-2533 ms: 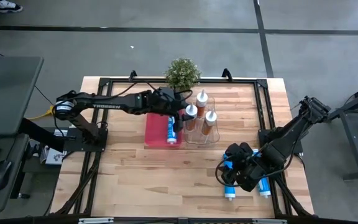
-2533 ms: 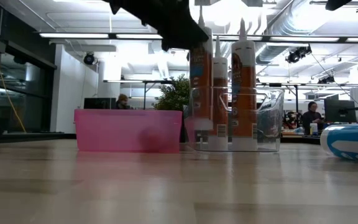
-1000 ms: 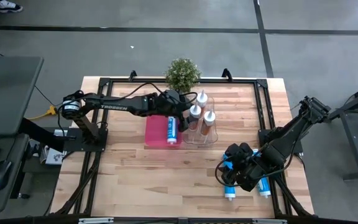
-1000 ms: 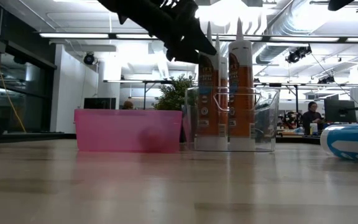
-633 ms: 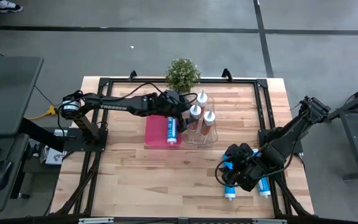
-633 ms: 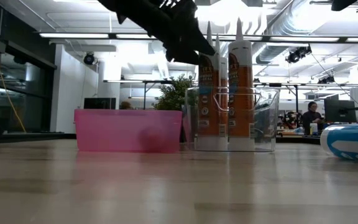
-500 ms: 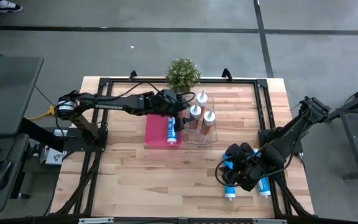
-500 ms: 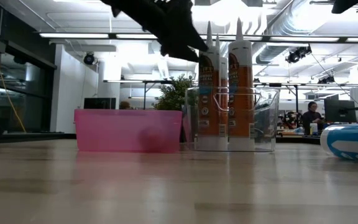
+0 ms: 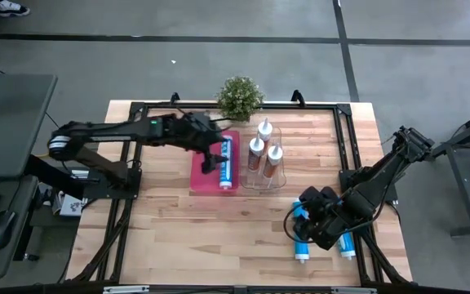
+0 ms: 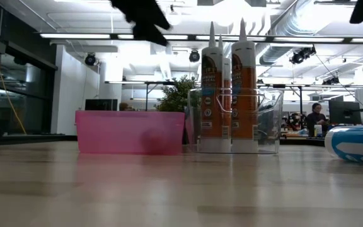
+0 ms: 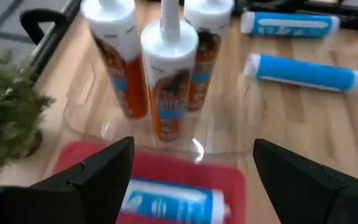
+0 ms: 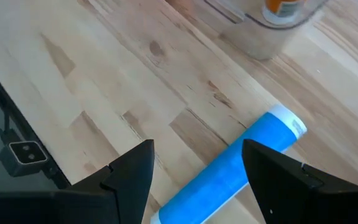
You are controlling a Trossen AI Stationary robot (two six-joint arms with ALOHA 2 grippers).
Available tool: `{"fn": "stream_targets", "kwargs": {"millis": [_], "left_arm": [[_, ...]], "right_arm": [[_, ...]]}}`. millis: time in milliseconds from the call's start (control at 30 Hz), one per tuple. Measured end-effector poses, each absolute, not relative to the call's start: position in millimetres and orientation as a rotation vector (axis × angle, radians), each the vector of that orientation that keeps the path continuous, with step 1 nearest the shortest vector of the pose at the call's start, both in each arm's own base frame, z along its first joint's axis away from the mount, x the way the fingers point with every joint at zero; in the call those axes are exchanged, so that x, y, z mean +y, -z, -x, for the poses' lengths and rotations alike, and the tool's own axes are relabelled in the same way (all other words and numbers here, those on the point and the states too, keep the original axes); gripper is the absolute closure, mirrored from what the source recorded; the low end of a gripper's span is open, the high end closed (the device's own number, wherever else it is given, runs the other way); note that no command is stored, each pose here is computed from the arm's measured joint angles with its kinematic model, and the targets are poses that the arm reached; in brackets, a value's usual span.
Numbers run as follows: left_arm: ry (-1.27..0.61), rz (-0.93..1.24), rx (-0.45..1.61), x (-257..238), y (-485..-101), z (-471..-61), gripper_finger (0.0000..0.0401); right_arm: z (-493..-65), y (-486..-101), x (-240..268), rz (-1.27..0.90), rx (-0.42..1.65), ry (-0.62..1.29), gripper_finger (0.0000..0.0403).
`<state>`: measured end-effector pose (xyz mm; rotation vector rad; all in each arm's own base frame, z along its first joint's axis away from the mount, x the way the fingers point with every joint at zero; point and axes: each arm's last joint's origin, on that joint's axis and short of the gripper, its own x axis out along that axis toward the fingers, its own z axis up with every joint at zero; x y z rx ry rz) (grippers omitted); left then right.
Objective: Pick & place silicon tubes, Sealant and Lysol wipes
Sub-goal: Put the left blue sealant into the pink bin
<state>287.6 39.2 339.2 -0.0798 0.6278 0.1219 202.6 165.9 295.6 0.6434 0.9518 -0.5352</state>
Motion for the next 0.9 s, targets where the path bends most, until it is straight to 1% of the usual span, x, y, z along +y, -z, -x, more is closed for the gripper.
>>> {"fn": "stream_targets", "kwargs": {"millis": [100,167,267,400,533,633,900], "left_arm": [[-0.12,0.081,0.552,36,-353,-269,0.0078],[-0.123,0.104,0.566,34,-350,-252,0.0078],[-0.122,0.133,0.499,31,-350,-234,0.0078],[-0.117,0.19,0.441,27,-339,-206,0.0077],[-0.109,0.274,0.387,23,-319,-184,0.0077],[-0.106,0.317,0.317,21,-311,-168,0.0077],[-0.097,0.402,0.266,16,-287,-133,0.0077]], "right_arm": [[-200,-295,164,-0.654,0.959,0.572,0.0164],[-199,-296,162,-0.67,0.955,0.589,0.0164],[-195,-298,159,-0.688,0.954,0.626,0.0164],[-191,-298,155,-0.693,0.96,0.668,0.0164],[-191,-298,154,-0.702,0.961,0.683,0.0164],[-190,-298,153,-0.739,0.98,0.706,0.0164],[-187,-280,150,-0.876,1.091,0.82,0.0164]]}}
